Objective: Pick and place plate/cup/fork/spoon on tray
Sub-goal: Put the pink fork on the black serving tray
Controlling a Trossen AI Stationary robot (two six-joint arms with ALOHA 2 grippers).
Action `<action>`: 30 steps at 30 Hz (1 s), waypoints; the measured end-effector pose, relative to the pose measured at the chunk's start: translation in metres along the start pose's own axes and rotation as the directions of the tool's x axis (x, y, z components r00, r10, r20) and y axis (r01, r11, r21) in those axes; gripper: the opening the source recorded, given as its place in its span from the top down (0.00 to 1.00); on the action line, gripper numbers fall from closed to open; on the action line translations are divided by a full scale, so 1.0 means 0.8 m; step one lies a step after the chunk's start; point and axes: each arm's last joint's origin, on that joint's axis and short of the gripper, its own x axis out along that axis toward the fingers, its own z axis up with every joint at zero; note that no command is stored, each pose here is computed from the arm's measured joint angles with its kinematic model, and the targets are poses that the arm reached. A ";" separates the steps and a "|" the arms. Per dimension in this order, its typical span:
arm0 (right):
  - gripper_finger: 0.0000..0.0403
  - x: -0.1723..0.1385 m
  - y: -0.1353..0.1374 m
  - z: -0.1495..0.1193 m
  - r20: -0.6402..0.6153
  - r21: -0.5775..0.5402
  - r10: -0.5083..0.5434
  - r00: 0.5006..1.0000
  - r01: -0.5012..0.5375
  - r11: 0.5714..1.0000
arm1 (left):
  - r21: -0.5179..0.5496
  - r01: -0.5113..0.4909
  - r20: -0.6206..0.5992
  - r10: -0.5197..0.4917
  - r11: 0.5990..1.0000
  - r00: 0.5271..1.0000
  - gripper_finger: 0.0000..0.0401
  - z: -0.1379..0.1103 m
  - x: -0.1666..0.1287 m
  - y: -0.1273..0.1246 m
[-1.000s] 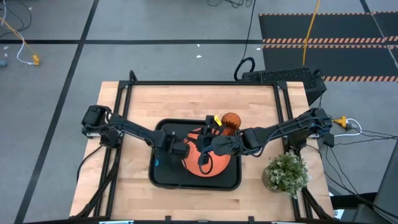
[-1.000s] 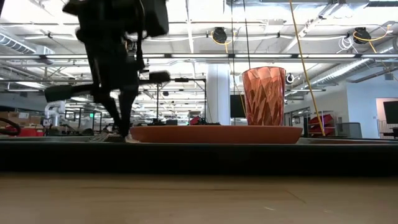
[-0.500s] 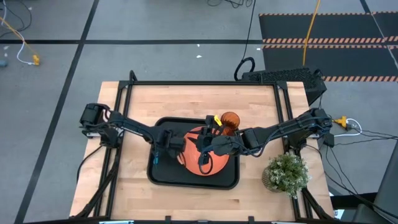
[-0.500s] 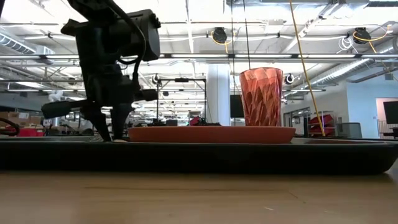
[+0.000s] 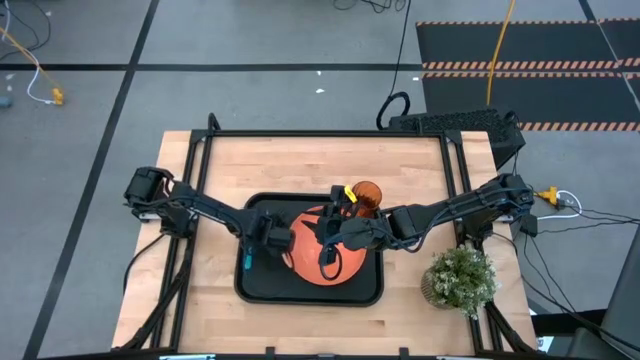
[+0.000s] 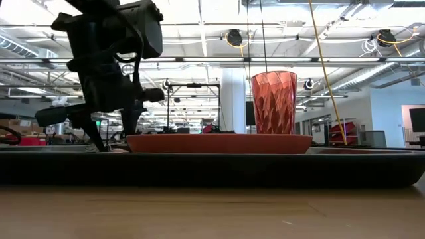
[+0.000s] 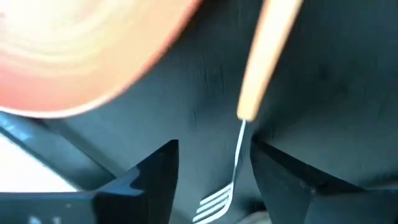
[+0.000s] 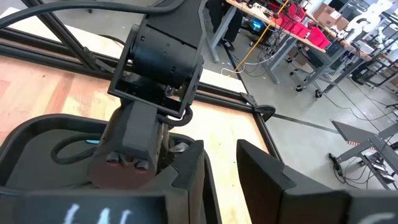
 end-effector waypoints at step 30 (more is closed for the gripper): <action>0.78 0.000 0.000 0.000 0.002 0.010 0.000 1.000 0.000 1.000 | -0.143 -0.144 0.048 0.152 0.979 0.987 0.46 -0.032 -0.026 0.017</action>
